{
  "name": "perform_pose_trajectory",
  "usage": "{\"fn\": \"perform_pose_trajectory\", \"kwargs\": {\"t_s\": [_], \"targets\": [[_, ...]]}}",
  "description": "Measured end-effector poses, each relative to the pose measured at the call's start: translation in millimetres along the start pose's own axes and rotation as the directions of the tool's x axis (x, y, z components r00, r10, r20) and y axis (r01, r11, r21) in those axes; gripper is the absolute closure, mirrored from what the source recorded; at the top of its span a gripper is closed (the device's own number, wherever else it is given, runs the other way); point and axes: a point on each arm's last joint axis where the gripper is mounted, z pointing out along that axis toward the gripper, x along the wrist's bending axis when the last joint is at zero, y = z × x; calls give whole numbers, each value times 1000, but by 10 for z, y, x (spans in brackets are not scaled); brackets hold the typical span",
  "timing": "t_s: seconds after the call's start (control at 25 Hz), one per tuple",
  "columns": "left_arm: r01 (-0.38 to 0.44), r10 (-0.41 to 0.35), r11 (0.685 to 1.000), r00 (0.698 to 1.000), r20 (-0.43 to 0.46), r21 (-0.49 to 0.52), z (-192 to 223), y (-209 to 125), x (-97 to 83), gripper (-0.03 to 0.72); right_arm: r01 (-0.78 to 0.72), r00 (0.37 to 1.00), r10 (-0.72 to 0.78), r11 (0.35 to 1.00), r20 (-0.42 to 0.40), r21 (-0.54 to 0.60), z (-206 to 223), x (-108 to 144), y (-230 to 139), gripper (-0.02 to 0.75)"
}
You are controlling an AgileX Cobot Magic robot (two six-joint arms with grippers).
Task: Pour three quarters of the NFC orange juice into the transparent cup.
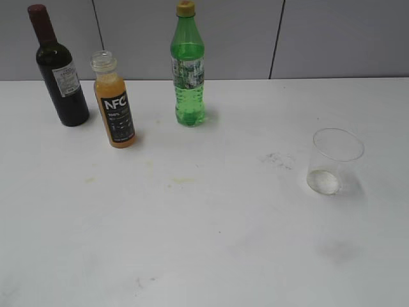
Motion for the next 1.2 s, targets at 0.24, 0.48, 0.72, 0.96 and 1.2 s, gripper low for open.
{"fn": "perform_pose_trajectory", "kwargs": {"t_s": [0.24,0.48,0.72,0.96,1.2], "targets": [[0,0,1000,1000,0,0,0,0,0,104,0,1000,0,1000,0,0,0,0,0,167],[0,0,1000,1000,0,0,0,0,0,104,0,1000,0,1000,0,0,0,0,0,167],[0,0,1000,1000,0,0,0,0,0,104,11,1000,-11,1000,18,0,0,-17,0,167],[0,0,1000,1000,0,0,0,0,0,104,13,1000,-13,1000,22,0,0,-20,0,167],[0,0,1000,1000,0,0,0,0,0,104,45,998,-43,996,36,-82,-36,-27,91,150]]}}
